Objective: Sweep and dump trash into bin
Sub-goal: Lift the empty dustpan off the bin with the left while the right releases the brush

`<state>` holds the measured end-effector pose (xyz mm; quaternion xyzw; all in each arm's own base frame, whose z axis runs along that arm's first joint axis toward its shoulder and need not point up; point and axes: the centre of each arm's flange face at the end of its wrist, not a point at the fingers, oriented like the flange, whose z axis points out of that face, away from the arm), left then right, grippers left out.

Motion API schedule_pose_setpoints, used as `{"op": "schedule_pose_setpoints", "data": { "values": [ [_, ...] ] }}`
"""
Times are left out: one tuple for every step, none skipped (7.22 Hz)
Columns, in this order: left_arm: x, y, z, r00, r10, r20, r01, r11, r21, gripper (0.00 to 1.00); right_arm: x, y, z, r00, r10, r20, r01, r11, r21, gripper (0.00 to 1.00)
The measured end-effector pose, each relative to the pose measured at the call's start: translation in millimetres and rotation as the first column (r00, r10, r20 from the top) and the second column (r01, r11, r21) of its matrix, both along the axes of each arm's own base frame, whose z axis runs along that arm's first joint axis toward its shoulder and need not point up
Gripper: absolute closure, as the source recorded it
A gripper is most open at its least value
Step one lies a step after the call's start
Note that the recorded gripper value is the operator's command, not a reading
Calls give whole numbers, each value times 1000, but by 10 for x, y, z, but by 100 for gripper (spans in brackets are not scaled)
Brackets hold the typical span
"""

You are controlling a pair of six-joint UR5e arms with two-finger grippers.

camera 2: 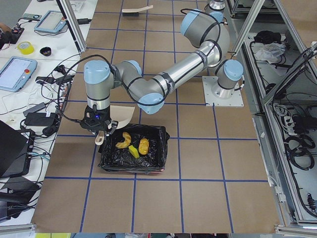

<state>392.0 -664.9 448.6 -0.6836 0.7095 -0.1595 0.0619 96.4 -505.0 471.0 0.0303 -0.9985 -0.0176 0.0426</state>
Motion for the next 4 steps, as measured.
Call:
{"op": "schedule_pose_setpoints", "data": {
  "values": [
    [-263, -123, -30, 1000, 11, -23, -11, 1000, 7, 100, 139, 45, -1, 1000, 24, 3, -24, 1000, 7, 0],
    [-518, -229, -78, 999, 7, -43, -6, 1000, 24, 100, 216, 69, -12, 999, 36, 5, -37, 999, 12, 0],
    [-752, -312, -148, 998, -13, -59, 16, 999, 50, 100, 264, 77, -31, 999, 40, 20, -41, 999, 15, 0],
    [-984, -387, -229, 996, -42, -72, 48, 996, 77, 100, 296, 73, -50, 998, 39, 41, -40, 999, 15, 0]
  ]
}}
